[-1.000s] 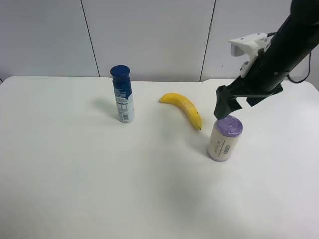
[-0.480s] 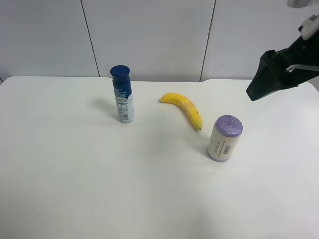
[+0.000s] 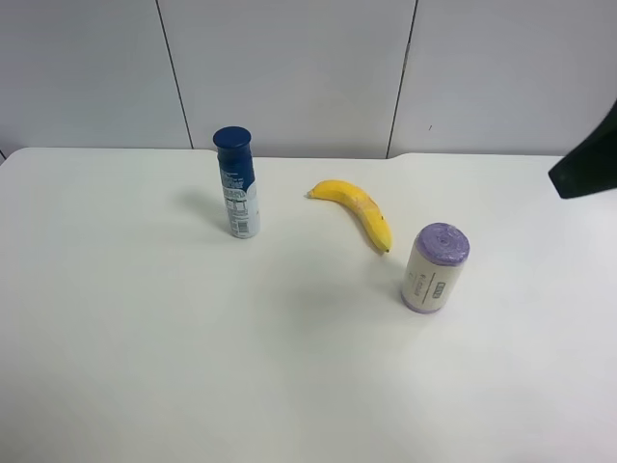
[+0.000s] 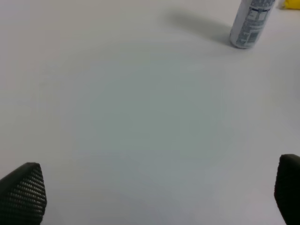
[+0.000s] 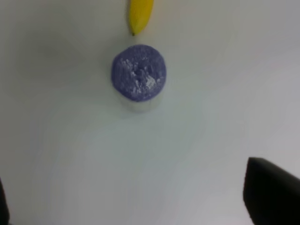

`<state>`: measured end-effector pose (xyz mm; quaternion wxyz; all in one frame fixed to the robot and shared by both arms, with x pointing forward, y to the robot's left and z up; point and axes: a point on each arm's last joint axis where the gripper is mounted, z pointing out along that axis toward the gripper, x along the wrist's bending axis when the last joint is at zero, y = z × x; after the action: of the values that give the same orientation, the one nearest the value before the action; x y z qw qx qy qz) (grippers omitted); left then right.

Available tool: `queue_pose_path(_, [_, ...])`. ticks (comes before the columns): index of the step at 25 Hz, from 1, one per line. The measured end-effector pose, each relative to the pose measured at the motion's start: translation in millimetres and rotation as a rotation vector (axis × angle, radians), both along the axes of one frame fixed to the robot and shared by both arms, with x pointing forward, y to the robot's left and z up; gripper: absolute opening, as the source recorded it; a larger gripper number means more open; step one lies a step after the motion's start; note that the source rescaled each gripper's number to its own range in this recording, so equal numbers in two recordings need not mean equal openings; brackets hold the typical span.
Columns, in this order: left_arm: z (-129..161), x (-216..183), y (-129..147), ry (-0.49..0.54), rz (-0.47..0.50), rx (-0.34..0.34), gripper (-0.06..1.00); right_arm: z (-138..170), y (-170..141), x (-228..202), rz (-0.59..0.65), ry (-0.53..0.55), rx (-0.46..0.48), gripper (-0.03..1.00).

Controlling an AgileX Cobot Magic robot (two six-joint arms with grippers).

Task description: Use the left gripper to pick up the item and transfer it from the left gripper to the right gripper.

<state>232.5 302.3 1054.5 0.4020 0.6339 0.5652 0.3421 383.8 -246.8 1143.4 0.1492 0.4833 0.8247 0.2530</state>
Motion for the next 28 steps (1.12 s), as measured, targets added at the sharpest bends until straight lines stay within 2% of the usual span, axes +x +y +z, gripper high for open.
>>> queue_pose_path(6, [0,0,0,0.000,0.000,0.000,0.99,-40,-9,-29,-0.004,0.055,-0.025,1.00])
queue_pose_path(9, [0,0,0,0.000,0.000,0.000,0.99,-52,-13,-44,-0.008,0.026,-0.020,1.00])
queue_pose_path(28, [0,0,0,0.000,0.000,0.000,0.99,-81,-34,-119,-0.056,-0.320,0.109,1.00])
